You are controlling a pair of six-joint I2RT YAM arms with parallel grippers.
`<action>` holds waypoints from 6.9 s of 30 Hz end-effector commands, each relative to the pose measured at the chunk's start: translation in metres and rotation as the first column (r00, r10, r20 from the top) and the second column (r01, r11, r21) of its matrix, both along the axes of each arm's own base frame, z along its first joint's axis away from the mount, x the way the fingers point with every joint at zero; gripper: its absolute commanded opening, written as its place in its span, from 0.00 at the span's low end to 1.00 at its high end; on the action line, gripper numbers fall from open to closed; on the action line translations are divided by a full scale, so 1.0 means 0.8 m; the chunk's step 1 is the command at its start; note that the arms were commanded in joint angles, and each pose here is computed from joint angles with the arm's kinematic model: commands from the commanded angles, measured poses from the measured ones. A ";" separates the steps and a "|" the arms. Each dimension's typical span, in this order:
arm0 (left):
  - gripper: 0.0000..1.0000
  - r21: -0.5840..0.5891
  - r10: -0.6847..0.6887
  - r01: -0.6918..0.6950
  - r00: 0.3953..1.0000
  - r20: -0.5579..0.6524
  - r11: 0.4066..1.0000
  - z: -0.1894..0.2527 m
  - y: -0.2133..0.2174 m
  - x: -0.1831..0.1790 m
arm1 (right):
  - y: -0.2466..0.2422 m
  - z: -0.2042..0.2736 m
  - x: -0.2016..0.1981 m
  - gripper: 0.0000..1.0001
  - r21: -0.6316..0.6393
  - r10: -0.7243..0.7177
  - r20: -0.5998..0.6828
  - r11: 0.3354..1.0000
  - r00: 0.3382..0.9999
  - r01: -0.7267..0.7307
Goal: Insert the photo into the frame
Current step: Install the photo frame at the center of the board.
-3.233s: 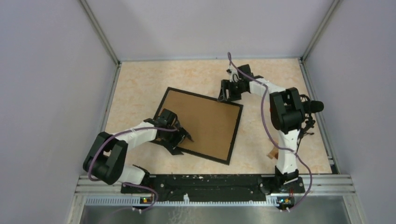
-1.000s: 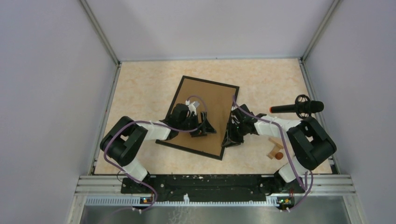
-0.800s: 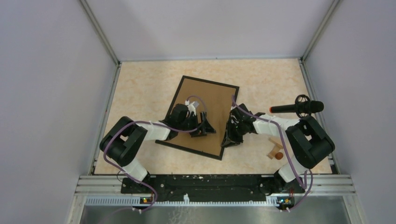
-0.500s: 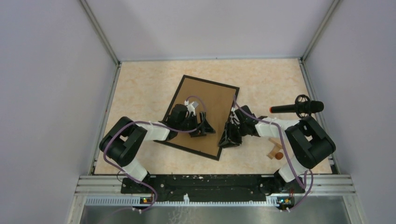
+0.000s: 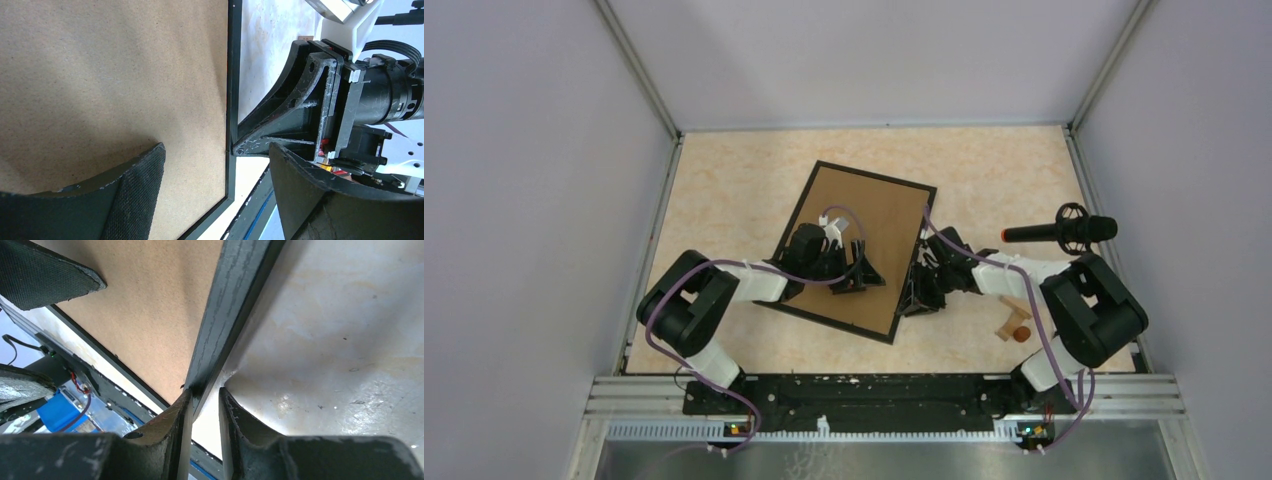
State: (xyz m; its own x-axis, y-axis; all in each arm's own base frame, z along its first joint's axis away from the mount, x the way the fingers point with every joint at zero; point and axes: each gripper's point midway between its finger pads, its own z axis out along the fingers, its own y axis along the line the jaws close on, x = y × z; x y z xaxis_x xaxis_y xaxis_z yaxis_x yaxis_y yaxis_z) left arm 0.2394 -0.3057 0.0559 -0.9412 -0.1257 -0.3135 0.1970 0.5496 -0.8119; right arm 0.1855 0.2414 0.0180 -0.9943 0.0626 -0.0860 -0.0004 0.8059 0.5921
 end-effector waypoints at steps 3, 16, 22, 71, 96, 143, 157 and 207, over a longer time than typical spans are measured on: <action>0.82 0.202 0.049 -0.015 0.985 -0.164 0.979 -0.078 0.041 -0.040 | -0.017 -0.031 -0.002 0.25 -0.153 0.004 0.001 0.988 1.000 -0.004; 0.81 0.212 0.081 -0.039 0.977 -0.197 0.977 -0.090 0.050 -0.053 | -0.061 -0.092 0.002 0.24 -0.449 -0.186 -0.030 0.881 0.982 0.153; 0.81 0.212 0.084 -0.045 0.980 -0.182 0.976 -0.087 0.053 -0.054 | -0.082 -0.133 -0.004 0.25 -0.634 -0.228 0.034 0.748 0.973 0.197; 0.71 0.088 0.054 -0.045 0.994 -0.100 0.995 -0.056 0.002 0.019 | -0.037 0.034 0.184 0.28 -0.002 -0.154 0.205 0.988 0.967 0.157; 0.71 0.117 0.053 -0.040 0.992 -0.113 0.992 -0.063 0.004 0.019 | -0.063 -0.062 0.165 0.27 -0.328 -0.175 0.062 0.926 0.983 0.185; 0.82 0.023 0.126 -0.133 0.973 0.196 0.991 0.123 -0.022 0.119 | -0.054 -0.061 0.154 0.29 -0.472 -0.014 0.198 0.875 0.980 0.108; 0.85 -0.110 0.204 -0.185 0.961 0.189 0.977 0.137 -0.020 0.156 | -0.024 -0.011 0.081 0.25 -0.212 -0.037 0.235 0.973 0.971 0.089; 0.80 -0.026 0.105 -0.102 0.986 0.128 0.994 -0.019 -0.043 0.166 | -0.072 0.006 0.252 0.24 -0.088 -0.141 0.197 0.983 0.970 0.161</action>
